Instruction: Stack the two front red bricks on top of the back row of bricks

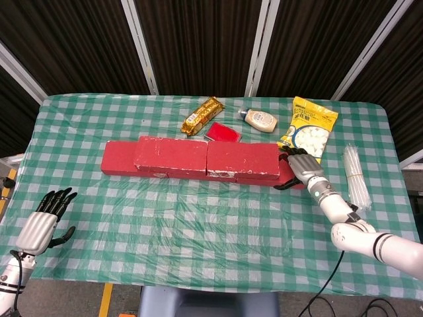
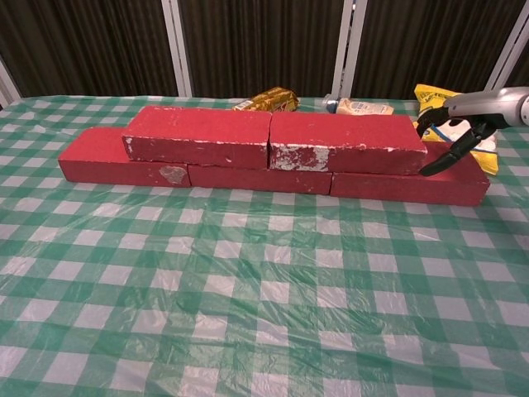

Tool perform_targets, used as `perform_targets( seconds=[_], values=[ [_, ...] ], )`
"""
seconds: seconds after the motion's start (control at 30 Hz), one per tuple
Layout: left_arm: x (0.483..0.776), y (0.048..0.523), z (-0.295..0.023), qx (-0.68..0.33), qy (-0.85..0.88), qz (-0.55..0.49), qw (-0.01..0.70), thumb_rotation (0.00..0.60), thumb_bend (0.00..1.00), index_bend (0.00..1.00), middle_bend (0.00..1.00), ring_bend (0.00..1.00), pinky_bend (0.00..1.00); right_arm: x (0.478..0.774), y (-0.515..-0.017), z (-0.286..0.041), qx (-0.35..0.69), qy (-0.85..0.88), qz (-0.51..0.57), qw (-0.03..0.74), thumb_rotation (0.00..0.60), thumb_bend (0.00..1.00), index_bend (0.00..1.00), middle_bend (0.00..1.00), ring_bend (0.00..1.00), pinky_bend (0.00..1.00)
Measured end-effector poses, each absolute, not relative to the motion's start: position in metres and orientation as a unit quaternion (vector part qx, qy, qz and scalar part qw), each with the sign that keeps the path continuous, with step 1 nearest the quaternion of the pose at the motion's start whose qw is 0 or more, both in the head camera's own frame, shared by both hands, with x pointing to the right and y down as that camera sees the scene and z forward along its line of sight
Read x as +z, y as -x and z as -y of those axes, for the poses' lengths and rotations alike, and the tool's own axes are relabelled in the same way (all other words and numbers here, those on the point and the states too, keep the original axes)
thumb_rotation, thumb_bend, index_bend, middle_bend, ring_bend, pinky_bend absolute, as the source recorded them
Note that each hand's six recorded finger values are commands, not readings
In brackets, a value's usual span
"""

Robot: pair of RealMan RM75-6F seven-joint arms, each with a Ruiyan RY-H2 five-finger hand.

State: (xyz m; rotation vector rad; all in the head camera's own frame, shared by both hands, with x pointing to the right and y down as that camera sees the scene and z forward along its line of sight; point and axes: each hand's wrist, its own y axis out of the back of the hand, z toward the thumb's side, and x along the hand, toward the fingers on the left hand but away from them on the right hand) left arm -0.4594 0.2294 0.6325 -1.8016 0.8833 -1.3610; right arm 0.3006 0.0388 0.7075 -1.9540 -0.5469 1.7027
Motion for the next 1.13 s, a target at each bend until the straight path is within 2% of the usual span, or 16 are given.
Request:
perform_targets(
  seconds=[0.2,0.37,0.5,0.7,0.83,0.93,1.13],
  values=[
    [0.630,0.460,-0.229,-0.524,0.694,-0.345,0.353,0.579,0.37,0.00,0.00,0.00,0.00,0.698,-0.316,-0.038,0.632,0.704,0.211,0.247,0.409,0.09,0.24,0.00,0.00,0.00],
    [0.625,0.460,-0.229,-0.522,0.690,-0.349,0.361,0.577,0.38,0.00,0.00,0.00,0.00,0.682,-0.338,-0.043,0.637,0.685,0.238,0.263,0.422,0.09,0.03,0.00,0.00,0.00],
    [0.622,0.458,-0.230,-0.523,0.685,-0.351,0.368,0.575,0.39,0.00,0.00,0.00,0.00,0.661,-0.355,-0.059,0.629,0.665,0.272,0.297,0.430,0.09,0.00,0.00,0.00,0.00],
    [0.617,0.452,-0.234,-0.527,0.678,-0.351,0.373,0.579,0.43,0.00,0.00,0.00,0.00,0.619,-0.384,-0.116,0.601,0.622,0.328,0.380,0.433,0.09,0.00,0.00,0.00,0.00],
    [0.613,0.449,-0.236,-0.531,0.671,-0.349,0.382,0.579,0.43,0.00,0.00,0.00,0.00,0.591,-0.408,-0.183,0.594,0.594,0.358,0.408,0.459,0.09,0.00,0.00,0.00,0.00],
    [0.608,0.447,-0.236,-0.531,0.664,-0.351,0.393,0.579,0.44,0.00,0.00,0.00,0.00,0.576,-0.408,-0.215,0.582,0.595,0.363,0.418,0.460,0.09,0.00,0.00,0.00,0.00],
    [0.601,0.445,-0.240,-0.530,0.660,-0.352,0.400,0.582,0.43,0.00,0.00,0.00,0.00,0.572,-0.408,-0.234,0.592,0.600,0.356,0.404,0.461,0.09,0.00,0.00,0.00,0.00]
  ],
)
